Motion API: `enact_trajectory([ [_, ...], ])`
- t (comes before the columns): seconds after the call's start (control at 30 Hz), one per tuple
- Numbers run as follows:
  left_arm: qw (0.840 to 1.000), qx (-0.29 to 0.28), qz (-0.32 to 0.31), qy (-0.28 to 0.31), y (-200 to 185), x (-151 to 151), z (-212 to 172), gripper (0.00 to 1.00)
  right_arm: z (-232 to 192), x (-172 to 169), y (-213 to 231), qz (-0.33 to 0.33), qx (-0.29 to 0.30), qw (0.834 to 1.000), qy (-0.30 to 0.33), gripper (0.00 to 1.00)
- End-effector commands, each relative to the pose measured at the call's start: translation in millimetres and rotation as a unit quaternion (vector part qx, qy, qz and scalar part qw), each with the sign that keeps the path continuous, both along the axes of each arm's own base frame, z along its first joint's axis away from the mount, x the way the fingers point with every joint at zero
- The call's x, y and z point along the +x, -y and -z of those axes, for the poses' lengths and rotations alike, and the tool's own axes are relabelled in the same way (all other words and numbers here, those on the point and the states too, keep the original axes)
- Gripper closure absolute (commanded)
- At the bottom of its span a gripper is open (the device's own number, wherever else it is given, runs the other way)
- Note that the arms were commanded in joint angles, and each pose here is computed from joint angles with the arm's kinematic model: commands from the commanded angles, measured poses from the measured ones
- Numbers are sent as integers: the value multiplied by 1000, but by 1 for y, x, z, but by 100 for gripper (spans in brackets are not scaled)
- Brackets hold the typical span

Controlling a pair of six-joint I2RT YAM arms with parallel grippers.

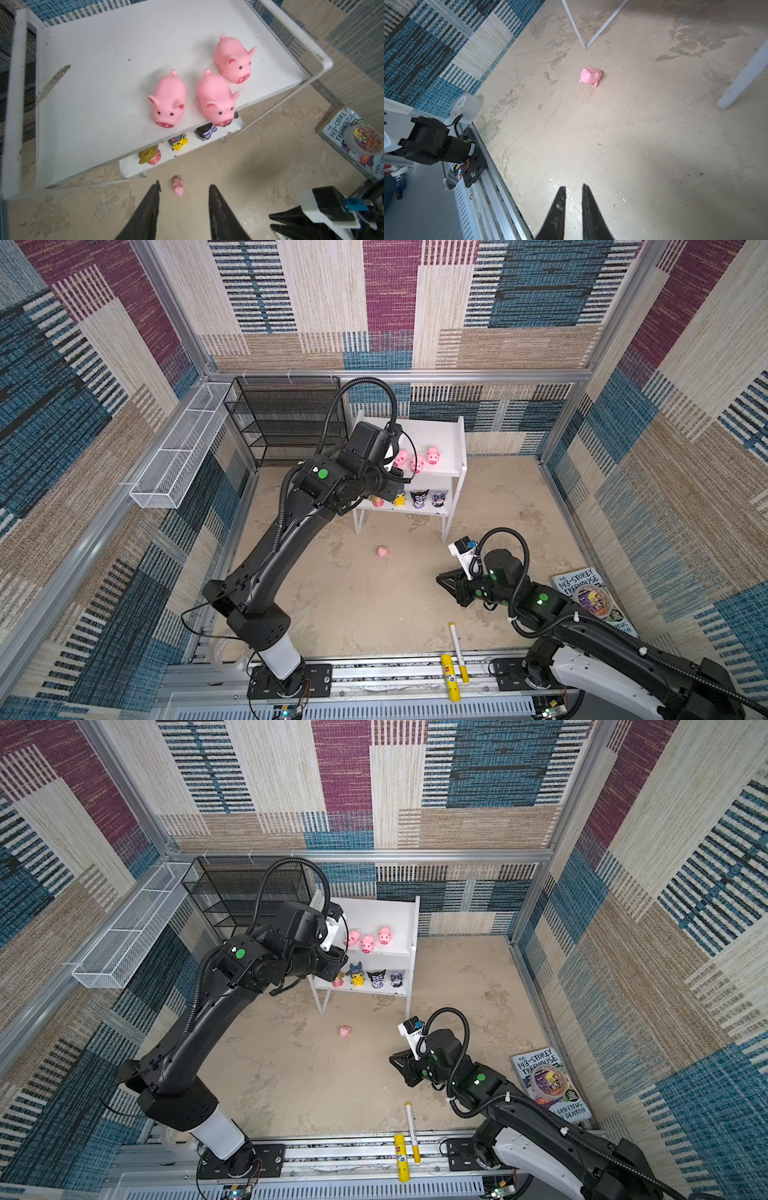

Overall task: Place and organize the plastic toys onto the shelf
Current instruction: 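Lower the pig beside the other pigs and open the left gripper, then raise the open left gripper away from the shelf top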

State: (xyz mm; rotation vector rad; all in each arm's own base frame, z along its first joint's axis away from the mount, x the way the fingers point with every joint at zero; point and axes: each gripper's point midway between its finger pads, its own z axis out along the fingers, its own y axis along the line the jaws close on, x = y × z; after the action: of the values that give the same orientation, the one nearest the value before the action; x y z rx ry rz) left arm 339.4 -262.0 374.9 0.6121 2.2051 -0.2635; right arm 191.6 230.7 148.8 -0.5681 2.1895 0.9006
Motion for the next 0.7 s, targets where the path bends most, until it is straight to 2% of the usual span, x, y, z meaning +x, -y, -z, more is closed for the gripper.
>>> enact_trajectory([
  [0.0, 999, -16, 41, 28, 21, -2, -8, 60, -7, 4, -2, 3, 7, 1000, 10, 82],
  [0.23, 998, -30, 41, 49, 38, 4, -10, 68, -10, 3, 0, 7, 10, 1000, 11, 82],
  [0.67, 996, -35, 47, 63, 53, 18, -14, 68, -11, 3, 1, 10, 11, 1000, 13, 81],
])
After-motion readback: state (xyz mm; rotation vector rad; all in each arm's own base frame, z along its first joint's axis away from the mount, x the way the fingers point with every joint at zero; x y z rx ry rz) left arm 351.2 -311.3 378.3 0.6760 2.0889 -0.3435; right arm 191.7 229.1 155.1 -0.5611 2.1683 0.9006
